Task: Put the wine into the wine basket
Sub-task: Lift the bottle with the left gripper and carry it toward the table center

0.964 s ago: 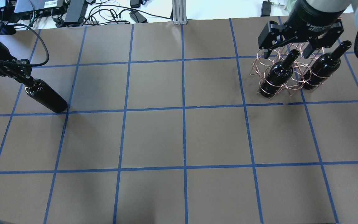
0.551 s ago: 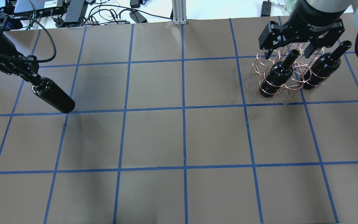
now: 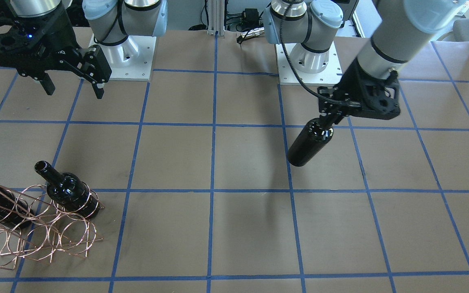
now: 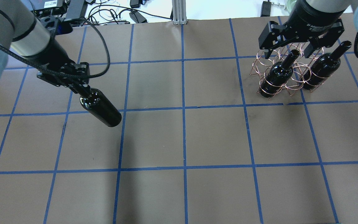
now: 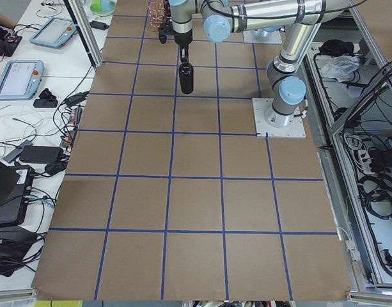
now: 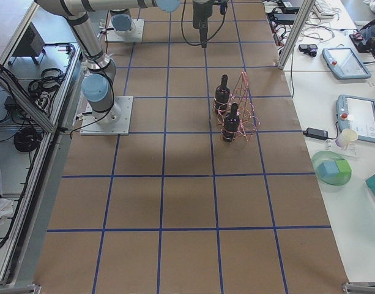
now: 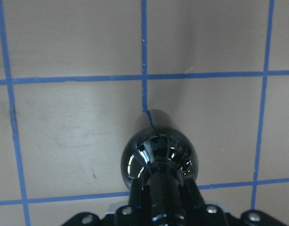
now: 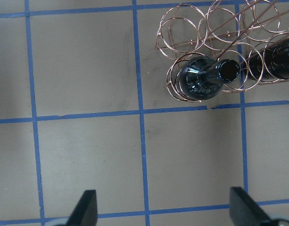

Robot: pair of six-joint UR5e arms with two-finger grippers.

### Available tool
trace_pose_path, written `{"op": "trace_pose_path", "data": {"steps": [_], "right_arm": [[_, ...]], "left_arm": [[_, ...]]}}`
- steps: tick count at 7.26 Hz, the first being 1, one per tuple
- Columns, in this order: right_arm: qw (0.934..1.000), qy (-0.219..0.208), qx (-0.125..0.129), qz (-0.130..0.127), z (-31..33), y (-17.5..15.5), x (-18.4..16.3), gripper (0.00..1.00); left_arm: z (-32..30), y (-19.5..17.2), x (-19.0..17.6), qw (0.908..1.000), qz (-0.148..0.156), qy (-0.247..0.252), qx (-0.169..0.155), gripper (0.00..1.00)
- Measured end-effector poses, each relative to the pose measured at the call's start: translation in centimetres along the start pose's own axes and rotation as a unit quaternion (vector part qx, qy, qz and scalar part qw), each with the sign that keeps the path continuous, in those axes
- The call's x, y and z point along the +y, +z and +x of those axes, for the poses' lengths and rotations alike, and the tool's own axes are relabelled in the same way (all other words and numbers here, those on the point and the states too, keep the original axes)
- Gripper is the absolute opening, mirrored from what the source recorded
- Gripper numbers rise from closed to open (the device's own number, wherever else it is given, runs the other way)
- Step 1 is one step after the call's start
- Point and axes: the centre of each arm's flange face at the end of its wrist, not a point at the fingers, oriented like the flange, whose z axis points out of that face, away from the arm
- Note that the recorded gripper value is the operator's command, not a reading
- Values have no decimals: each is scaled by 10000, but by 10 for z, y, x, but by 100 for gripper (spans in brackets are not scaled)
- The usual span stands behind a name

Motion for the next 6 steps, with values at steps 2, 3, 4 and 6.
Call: {"op": "trace_pose_path", "data": {"steps": [2,3,4,6], "right_arm": [[10000,3,8,-27,0,1,0,100],[10000,7,9,-34,1,1,1,100],[10000,5,10,-35,1,1,1,100],[10000,-1,8,-19,1,1,0,100]], "left_arm": [[102,15,45,9999,-81,129,-58,0],[135,28,62,9998,-79,189,-88,0],[158,44,75,9996,42,259,-110,0],[180,68,89,9987,314,385,-107,0]]}}
